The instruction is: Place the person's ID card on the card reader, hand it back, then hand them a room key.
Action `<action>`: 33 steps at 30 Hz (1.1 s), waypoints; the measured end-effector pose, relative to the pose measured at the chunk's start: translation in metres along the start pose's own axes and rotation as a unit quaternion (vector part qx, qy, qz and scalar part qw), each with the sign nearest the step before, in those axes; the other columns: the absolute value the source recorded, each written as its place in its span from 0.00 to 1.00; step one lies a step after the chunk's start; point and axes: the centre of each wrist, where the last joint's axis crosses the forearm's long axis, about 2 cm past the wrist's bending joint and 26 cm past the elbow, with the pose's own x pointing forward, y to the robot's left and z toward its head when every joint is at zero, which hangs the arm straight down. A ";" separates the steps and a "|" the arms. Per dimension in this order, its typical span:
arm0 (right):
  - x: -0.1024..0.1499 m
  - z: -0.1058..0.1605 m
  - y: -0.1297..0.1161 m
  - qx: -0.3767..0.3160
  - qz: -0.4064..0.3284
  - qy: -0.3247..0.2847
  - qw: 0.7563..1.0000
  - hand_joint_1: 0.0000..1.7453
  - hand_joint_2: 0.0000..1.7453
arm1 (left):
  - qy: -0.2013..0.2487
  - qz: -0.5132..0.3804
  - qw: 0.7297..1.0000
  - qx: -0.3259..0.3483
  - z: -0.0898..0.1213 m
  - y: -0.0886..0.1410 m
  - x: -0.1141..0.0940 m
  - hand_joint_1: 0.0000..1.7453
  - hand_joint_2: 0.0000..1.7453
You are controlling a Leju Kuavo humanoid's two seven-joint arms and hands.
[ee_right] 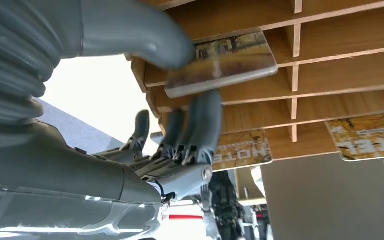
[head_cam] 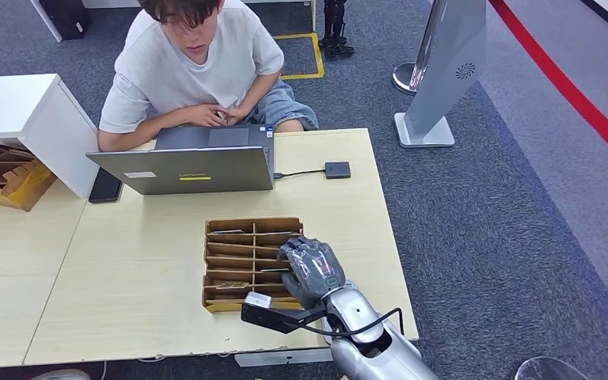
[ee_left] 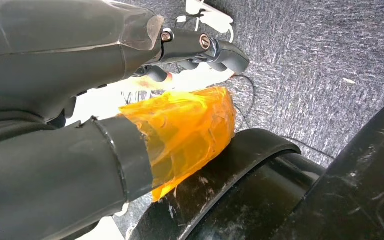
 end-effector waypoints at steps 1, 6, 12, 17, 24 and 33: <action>0.000 0.000 0.000 0.000 0.000 0.001 1.000 0.82 1.00 | 0.000 0.000 1.000 0.000 0.000 0.000 0.000 0.00 0.00; 0.000 -0.001 -0.001 -0.001 -0.001 0.001 1.000 0.86 1.00 | 0.000 0.000 1.000 0.001 0.000 0.000 0.000 0.00 0.00; 0.000 -0.002 -0.001 -0.002 -0.001 0.000 1.000 0.89 1.00 | -0.001 0.001 1.000 0.002 0.000 0.001 0.000 0.00 0.00; 0.000 -0.002 0.000 -0.001 0.000 0.002 1.000 0.89 1.00 | -0.001 0.001 1.000 0.002 0.000 0.001 0.001 0.00 0.00; -0.001 -0.002 0.000 0.000 0.001 0.003 1.000 0.89 1.00 | -0.001 0.000 1.000 0.002 0.000 0.001 0.001 0.00 0.00; -0.001 -0.002 0.001 0.000 0.001 0.003 1.000 0.90 1.00 | -0.001 0.000 1.000 0.002 0.000 0.001 0.001 0.00 0.00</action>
